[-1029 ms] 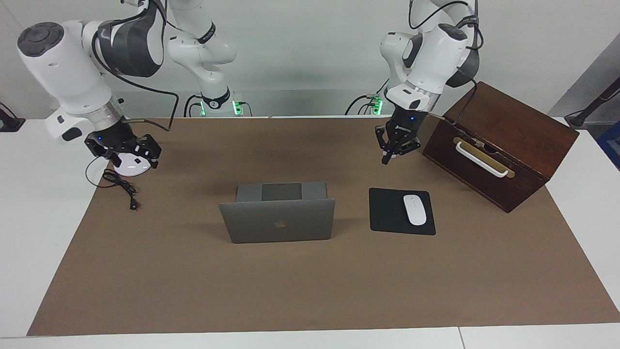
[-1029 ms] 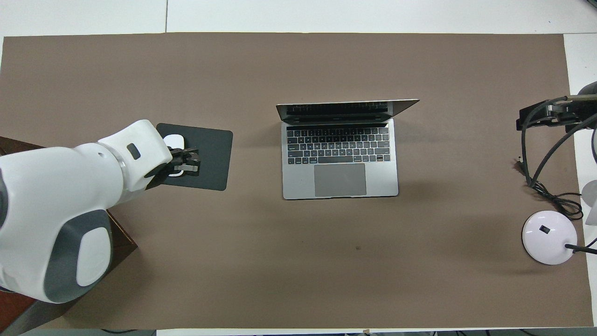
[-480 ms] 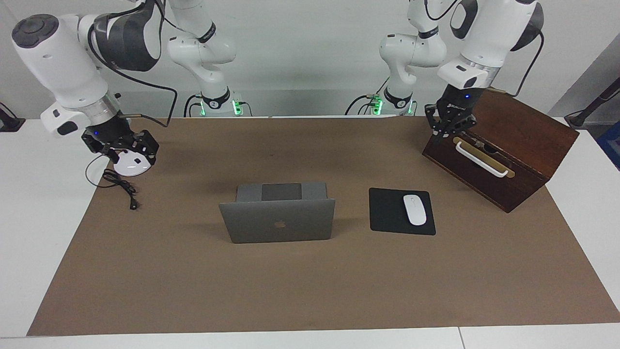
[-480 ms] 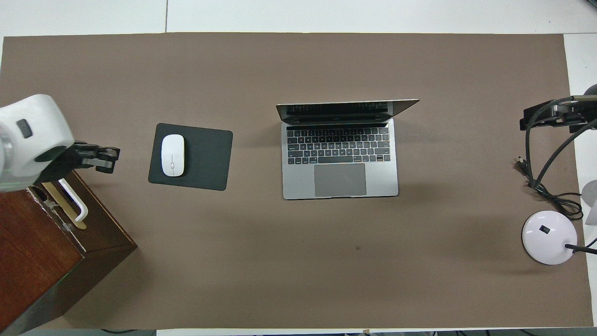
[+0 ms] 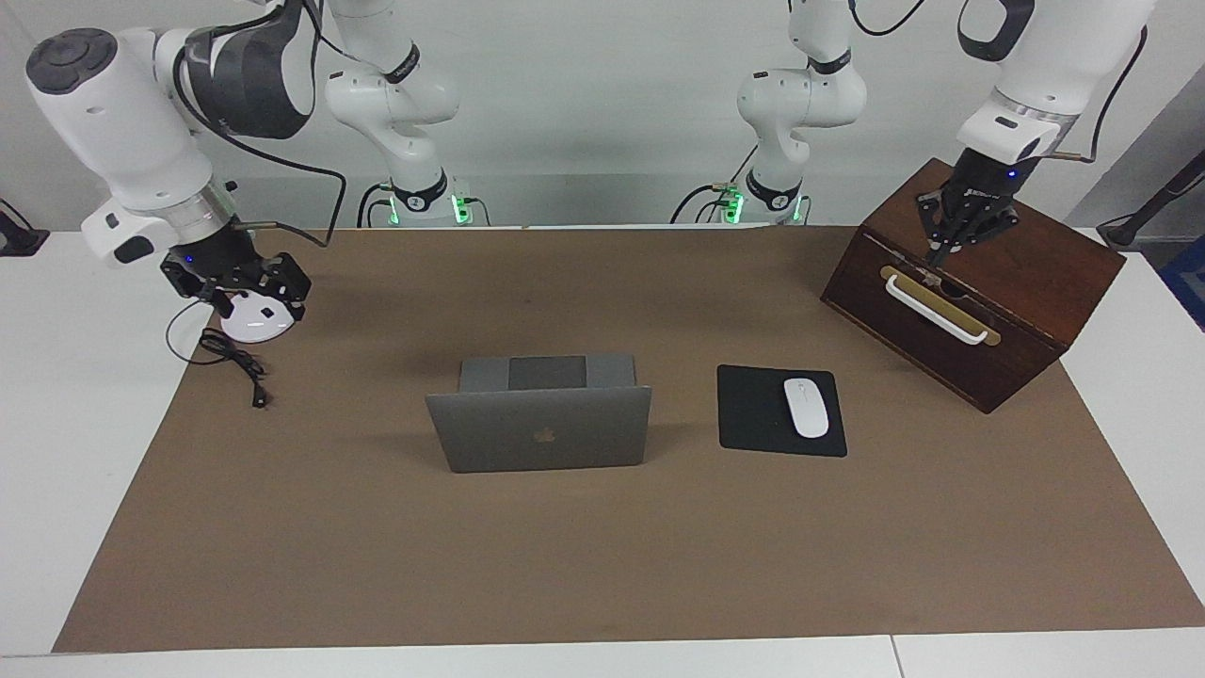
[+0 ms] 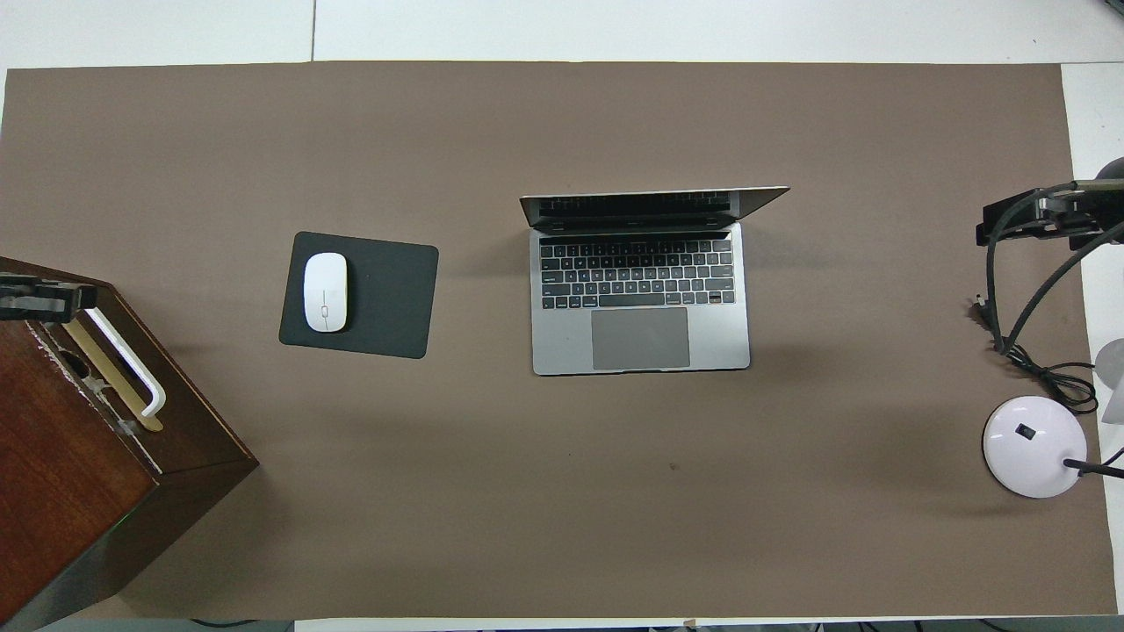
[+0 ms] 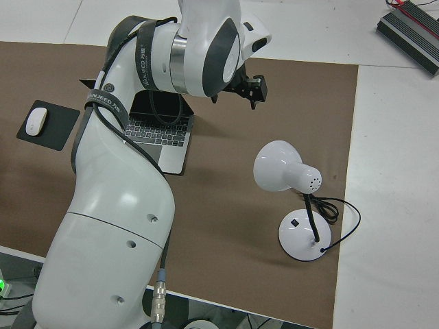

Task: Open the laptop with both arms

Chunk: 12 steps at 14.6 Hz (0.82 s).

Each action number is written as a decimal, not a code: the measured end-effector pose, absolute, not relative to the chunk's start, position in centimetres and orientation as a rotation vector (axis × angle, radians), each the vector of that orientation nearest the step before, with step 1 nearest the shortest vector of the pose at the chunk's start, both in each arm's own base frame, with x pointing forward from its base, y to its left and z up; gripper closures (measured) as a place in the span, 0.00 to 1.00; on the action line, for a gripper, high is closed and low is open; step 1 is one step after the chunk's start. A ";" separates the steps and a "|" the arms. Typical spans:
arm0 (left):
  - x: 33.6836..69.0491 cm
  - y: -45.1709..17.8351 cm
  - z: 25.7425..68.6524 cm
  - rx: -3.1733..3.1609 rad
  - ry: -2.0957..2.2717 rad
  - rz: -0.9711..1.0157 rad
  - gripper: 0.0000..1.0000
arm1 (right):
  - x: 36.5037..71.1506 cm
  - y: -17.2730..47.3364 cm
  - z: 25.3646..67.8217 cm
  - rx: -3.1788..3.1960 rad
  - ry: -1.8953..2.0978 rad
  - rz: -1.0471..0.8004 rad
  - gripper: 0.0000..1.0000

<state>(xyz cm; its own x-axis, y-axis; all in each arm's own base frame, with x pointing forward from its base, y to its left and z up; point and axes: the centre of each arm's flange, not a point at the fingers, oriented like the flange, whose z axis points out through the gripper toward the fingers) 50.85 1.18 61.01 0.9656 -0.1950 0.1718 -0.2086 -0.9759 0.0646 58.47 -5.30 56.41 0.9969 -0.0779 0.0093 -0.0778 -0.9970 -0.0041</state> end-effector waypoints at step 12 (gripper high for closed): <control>53.9 3.8 63.0 3.056 -0.238 0.249 0.00 | 58.5 -5.3 56.3 -3.135 0.123 -0.012 0.00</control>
